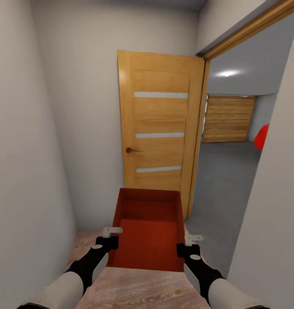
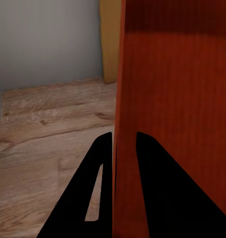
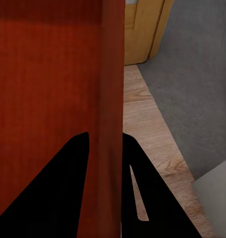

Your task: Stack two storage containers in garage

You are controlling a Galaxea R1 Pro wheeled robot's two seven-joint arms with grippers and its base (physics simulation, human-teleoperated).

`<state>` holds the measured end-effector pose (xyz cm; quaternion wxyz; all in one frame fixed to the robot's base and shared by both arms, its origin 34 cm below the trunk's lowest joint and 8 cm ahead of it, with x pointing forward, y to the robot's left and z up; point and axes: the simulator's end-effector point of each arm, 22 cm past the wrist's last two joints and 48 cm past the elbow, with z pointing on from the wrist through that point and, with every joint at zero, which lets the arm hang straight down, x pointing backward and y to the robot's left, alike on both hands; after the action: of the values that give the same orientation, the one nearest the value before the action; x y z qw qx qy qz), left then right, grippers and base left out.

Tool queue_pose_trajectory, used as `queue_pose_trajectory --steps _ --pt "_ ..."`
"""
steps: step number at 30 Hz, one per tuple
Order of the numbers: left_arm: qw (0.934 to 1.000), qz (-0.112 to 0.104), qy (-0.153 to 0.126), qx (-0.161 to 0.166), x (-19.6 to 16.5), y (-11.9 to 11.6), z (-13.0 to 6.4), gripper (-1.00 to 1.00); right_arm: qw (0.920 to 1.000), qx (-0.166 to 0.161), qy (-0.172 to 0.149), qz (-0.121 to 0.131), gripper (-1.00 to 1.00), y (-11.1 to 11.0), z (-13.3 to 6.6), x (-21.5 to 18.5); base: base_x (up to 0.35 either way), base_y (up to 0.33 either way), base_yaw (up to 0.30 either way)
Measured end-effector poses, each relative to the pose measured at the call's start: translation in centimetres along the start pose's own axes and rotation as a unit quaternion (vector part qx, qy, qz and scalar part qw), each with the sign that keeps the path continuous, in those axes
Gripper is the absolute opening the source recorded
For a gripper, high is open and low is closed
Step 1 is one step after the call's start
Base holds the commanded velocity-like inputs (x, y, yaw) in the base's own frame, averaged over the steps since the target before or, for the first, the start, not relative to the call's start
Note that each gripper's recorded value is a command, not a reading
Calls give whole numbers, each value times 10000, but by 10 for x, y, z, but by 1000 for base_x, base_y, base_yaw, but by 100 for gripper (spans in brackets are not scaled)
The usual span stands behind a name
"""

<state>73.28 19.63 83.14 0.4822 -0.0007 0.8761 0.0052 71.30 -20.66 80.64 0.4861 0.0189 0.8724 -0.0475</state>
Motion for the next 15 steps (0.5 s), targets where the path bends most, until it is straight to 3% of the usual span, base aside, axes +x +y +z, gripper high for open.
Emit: queue_pose_trajectory --steps 6,15 --pt "10000 0 -1 0 0 0 0 -100 10000 1 -1 1 -100 0 0 0 165 179 -250" --pt "10000 3 1 1 0 0 0 -100 10000 1 1 3 -100 0 0 0 61 24 -250"
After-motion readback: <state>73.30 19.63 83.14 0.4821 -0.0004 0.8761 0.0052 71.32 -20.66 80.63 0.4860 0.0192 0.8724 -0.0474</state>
